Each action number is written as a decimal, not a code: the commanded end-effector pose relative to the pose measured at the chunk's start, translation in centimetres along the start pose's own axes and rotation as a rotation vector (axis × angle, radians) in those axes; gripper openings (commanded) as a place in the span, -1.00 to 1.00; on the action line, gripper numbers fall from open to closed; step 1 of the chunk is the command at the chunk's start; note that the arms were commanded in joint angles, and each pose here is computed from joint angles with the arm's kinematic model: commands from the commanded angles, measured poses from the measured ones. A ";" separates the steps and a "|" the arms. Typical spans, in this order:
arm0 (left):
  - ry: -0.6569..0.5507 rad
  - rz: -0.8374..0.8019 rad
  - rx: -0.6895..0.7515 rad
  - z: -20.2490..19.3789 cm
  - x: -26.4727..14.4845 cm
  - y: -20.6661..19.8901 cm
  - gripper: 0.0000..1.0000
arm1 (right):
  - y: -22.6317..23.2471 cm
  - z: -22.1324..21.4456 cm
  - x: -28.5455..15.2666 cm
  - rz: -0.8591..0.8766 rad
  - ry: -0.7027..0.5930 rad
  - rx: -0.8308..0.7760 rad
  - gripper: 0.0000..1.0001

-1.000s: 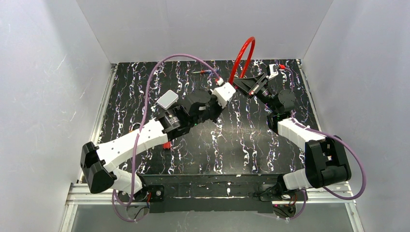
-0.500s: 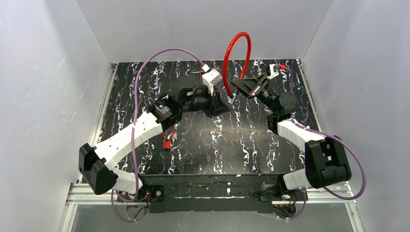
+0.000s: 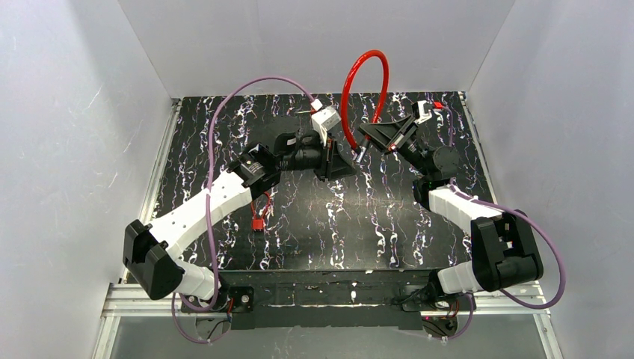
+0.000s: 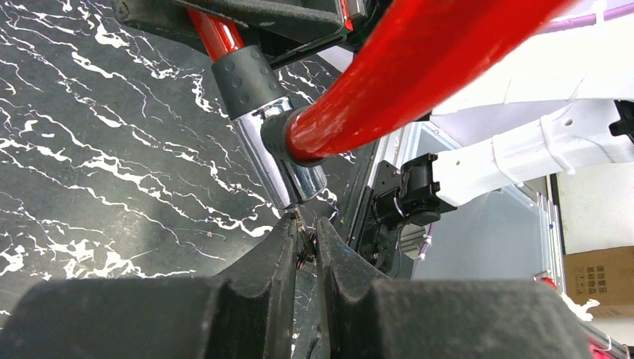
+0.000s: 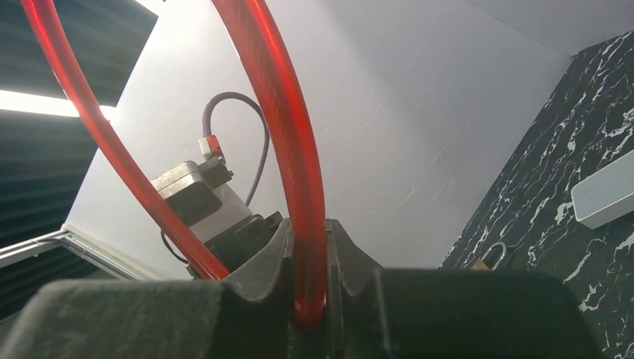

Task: Lock with the key
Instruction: Lock the lock.

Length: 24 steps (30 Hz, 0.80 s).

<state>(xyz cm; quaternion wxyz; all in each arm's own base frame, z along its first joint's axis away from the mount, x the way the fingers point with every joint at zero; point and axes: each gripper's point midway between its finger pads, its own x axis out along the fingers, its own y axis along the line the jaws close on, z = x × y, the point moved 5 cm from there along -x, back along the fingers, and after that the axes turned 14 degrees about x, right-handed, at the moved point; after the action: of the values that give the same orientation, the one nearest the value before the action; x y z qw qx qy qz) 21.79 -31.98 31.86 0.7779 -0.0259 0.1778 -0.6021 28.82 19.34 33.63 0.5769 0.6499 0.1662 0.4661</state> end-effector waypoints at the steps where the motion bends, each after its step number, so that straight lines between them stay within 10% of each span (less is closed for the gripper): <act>1: 0.046 -0.146 0.007 -1.5 -0.6 -2.3 -1.00 | 3.4 1.3 0.1 0.139 -0.082 -0.074 -0.97; 24: 0.108 -0.111 0.053 -3.7 -1.5 -1.9 -1.00 | 3.1 2.1 -0.4 0.112 -0.099 -0.092 -0.97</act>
<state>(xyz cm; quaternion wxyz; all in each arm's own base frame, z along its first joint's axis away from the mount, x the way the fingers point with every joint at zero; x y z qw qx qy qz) 19.42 -31.16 27.69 0.7378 0.0091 0.2238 -0.6368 30.40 17.23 34.33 0.5813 0.6756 0.1235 0.4364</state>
